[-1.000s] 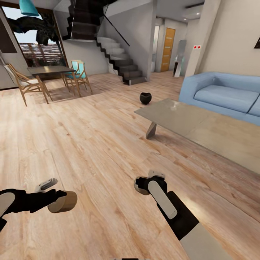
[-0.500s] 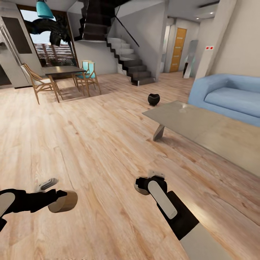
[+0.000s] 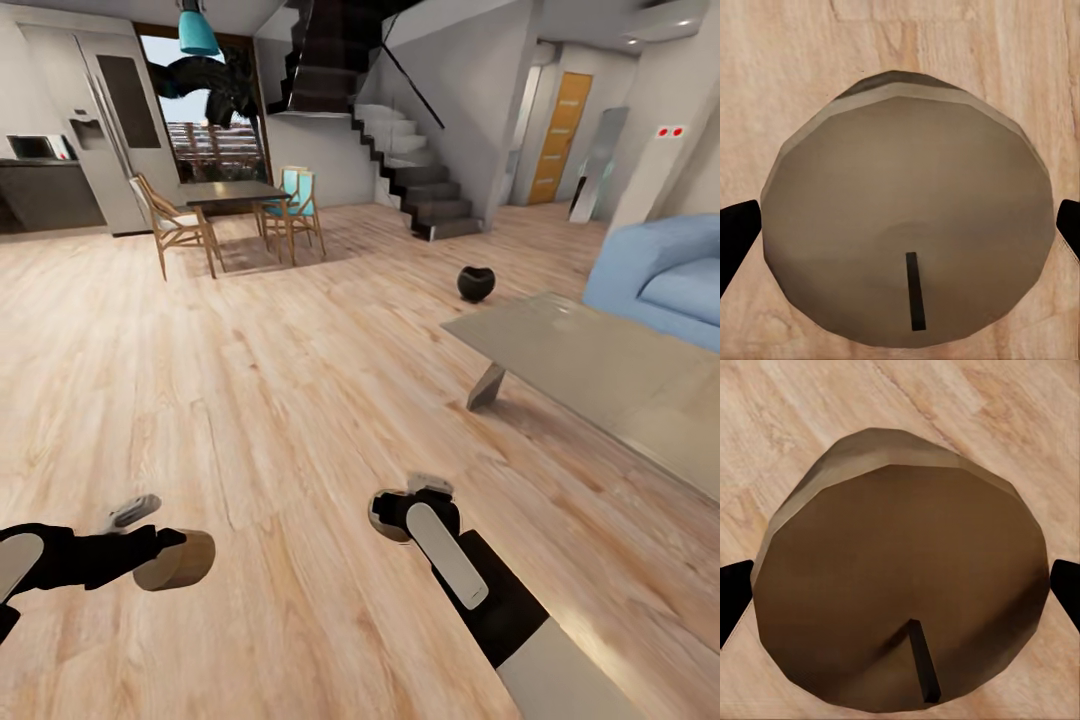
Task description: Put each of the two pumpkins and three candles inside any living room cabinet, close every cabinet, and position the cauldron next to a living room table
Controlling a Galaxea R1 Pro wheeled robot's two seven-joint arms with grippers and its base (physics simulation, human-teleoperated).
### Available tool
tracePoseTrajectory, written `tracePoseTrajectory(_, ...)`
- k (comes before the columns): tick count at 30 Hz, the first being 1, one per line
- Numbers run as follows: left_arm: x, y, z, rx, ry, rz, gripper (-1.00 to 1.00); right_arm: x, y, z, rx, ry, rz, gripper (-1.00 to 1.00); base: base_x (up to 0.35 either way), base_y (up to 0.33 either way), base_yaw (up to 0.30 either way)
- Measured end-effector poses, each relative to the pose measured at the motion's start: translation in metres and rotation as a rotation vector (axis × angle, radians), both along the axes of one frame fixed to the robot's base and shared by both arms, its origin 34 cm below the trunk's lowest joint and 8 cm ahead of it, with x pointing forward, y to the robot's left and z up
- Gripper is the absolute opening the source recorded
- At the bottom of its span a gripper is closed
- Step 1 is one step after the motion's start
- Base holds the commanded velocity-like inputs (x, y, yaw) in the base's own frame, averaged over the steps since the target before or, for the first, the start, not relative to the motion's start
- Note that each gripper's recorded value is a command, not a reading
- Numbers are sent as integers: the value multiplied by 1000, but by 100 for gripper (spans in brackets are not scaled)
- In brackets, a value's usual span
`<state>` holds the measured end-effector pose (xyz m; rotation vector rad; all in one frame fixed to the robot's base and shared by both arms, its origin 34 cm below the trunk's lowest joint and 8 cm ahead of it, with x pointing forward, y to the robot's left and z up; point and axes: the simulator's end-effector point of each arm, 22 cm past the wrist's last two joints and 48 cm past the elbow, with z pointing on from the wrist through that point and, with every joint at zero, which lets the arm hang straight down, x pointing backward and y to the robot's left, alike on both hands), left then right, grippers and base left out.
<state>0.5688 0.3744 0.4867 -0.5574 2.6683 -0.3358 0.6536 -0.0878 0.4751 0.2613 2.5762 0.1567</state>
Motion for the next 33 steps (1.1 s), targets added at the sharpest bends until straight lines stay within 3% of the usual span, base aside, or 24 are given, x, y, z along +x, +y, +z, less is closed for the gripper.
tracePoseTrajectory(33,0,0,0,1,1,-1,-100,-2,5,0,-6,-1,16,-100,322,-2,292)
